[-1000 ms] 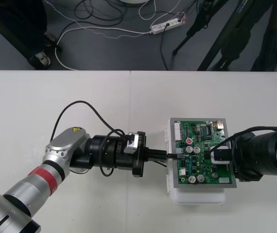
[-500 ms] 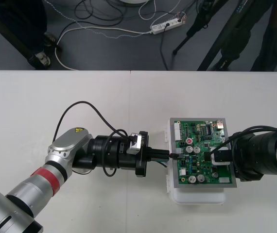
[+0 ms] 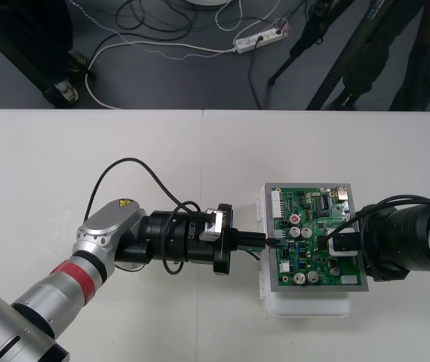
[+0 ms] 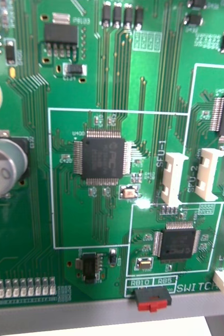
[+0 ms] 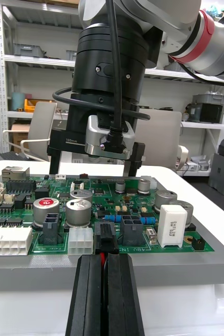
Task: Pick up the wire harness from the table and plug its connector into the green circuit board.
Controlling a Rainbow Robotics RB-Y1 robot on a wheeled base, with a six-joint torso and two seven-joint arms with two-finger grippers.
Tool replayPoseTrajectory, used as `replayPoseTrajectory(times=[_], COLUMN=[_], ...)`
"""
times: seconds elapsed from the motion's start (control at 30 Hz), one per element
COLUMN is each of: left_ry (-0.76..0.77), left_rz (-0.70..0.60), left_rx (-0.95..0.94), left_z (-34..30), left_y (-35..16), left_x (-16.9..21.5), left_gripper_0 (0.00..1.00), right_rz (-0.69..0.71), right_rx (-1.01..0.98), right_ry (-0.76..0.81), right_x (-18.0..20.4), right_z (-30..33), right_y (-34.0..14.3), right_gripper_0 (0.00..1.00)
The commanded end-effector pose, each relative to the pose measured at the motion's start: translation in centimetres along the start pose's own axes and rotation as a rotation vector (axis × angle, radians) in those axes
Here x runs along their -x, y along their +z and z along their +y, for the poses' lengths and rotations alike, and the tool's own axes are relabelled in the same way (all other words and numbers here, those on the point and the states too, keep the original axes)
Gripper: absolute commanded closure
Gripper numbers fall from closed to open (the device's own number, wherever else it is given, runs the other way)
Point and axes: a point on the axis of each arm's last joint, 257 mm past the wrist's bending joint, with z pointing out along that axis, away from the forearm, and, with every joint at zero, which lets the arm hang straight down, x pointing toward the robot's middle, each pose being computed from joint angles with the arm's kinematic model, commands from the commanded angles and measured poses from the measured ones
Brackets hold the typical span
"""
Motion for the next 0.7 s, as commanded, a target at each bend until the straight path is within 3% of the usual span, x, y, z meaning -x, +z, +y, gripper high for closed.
replayPoseTrajectory(times=[0.03, 0.6, 0.63, 0.67, 0.7], left_ry=[0.075, 0.065, 0.064, 0.06, 0.06], left_rz=[-0.047, -0.001, 0.002, 0.005, 0.007], left_rx=[-0.001, 0.029, 0.032, 0.035, 0.036], left_z=[0.0, 1.1, 1.2, 1.3, 1.3], left_y=[3.7, 0.3, 0.0, -0.3, -0.4], left_x=[1.5, 0.6, 0.5, 0.4, 0.4], left_gripper_0=[1.0, 0.99, 0.76, 0.46, 0.33], right_rz=[-0.03, -0.047, -0.048, -0.05, -0.049], right_rx=[-0.016, -0.009, -0.009, -0.007, -0.008], right_ry=[-0.005, 0.034, 0.036, 0.034, 0.037], right_x=[1.6, 2.0, 2.1, 2.2, 2.1], right_z=[-0.8, -0.7, -0.7, -0.6, -0.7], right_y=[-0.3, -0.4, -0.4, -0.4, -0.4], right_gripper_0=[0.0, 0.0, 0.0, 0.0, 0.0])
